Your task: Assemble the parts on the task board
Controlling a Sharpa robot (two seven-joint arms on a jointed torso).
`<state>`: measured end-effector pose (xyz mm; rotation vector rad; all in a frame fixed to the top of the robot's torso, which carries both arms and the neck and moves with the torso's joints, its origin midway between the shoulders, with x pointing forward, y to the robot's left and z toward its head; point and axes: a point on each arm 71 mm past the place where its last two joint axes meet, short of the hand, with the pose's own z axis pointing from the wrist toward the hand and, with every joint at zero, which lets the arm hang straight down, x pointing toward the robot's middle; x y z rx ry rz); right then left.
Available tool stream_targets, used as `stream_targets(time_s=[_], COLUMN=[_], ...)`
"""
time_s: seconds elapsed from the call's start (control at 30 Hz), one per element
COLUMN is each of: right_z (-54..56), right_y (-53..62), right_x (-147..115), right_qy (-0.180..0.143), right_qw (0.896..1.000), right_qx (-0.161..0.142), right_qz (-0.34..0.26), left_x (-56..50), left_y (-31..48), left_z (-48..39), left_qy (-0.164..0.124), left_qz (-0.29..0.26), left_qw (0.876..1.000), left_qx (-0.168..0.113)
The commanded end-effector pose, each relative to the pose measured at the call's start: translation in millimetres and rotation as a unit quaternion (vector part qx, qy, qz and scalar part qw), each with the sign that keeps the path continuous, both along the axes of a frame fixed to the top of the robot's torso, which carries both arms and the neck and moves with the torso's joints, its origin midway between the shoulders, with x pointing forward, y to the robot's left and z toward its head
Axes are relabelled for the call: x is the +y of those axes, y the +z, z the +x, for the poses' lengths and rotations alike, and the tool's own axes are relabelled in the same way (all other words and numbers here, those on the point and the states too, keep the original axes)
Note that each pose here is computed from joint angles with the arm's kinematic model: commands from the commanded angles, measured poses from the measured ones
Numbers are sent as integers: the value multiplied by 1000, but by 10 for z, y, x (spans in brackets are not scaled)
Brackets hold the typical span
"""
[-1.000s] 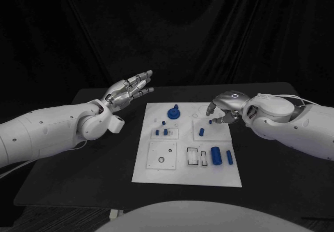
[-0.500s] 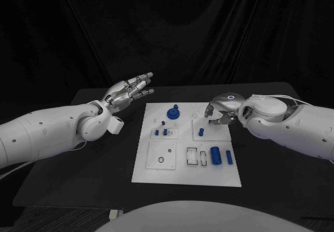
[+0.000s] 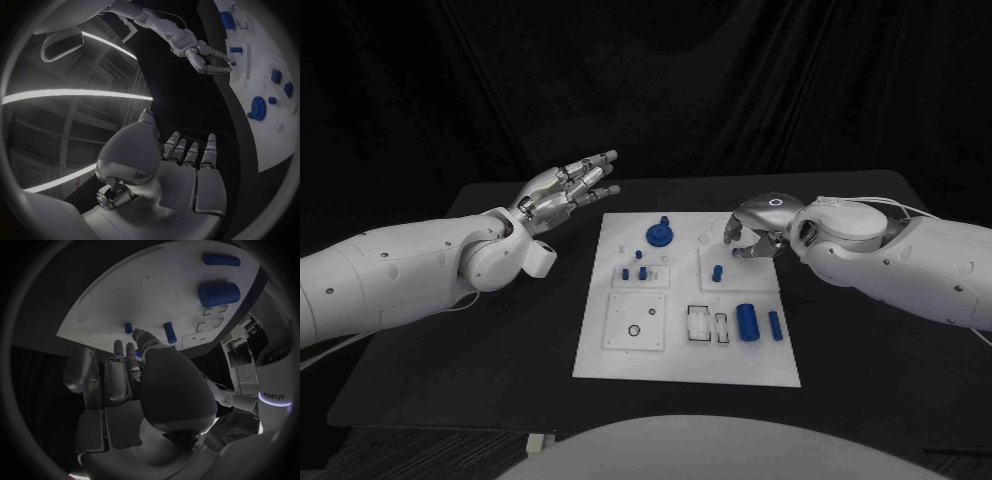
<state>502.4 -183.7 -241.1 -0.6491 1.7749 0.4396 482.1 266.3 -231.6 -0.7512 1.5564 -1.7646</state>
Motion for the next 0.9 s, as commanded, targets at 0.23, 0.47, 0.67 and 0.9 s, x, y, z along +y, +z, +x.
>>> stream_targets(time_s=[0.23, 0.47, 0.67, 0.9], right_z=[13, 13, 17, 29], right_y=[-112, -156, -173, -180], right_x=[-39, -34, -24, -20], right_qy=[-10, -9, -8, -5], right_qw=[1000, 1000, 1000, 1000], right_qx=[14, 18, 17, 14], right_qz=[-18, -18, -16, -14], left_x=[4, 5, 8, 16], left_y=[87, 82, 78, 74], left_z=[-21, -21, -20, -21], left_qy=[-6, -7, -7, -6], left_qz=[-49, -49, -49, -47], left_qw=[998, 998, 998, 998], left_qx=[-46, -45, -44, -43])
